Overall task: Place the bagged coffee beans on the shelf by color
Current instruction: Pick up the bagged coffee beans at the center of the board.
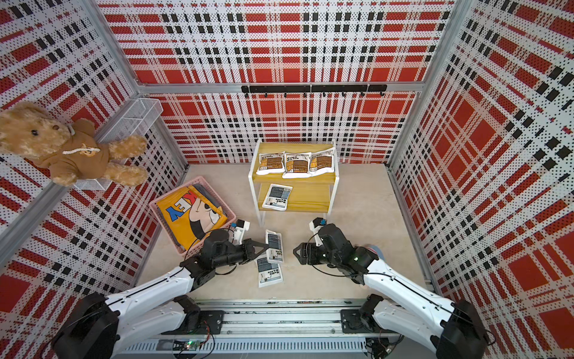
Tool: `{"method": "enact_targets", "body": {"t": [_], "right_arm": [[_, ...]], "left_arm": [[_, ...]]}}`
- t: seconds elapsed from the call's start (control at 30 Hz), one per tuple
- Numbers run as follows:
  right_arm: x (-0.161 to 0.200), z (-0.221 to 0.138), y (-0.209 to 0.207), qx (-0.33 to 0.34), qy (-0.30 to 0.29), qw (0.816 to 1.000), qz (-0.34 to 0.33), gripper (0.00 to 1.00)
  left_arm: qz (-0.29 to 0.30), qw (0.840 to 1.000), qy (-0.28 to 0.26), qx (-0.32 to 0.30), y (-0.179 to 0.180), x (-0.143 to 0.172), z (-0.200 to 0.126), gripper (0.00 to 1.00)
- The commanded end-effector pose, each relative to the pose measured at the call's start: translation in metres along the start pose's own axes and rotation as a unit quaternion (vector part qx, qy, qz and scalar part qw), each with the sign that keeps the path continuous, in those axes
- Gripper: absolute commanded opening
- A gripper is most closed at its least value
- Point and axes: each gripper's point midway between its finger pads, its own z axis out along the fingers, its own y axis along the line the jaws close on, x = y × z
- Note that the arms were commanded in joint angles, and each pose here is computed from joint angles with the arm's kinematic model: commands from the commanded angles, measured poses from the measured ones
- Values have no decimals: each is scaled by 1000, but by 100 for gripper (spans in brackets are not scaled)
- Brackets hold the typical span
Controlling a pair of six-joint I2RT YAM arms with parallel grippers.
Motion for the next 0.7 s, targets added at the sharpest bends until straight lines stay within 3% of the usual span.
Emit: {"method": "enact_targets", "body": {"t": [0.0,0.3,0.67], "right_arm": [[-12,-17,25,-45,-11,999,-4,80],[-33,-43,64,-127,-33,991,13,94],[-30,-49,84,-239,-14,969,57,94]], "left_arm": [[-6,999,-6,45,-23,2,-10,0],[-5,994,-25,103,-54,1,-34,0],[11,985,-40,165,-95,-7,-54,0]]}}
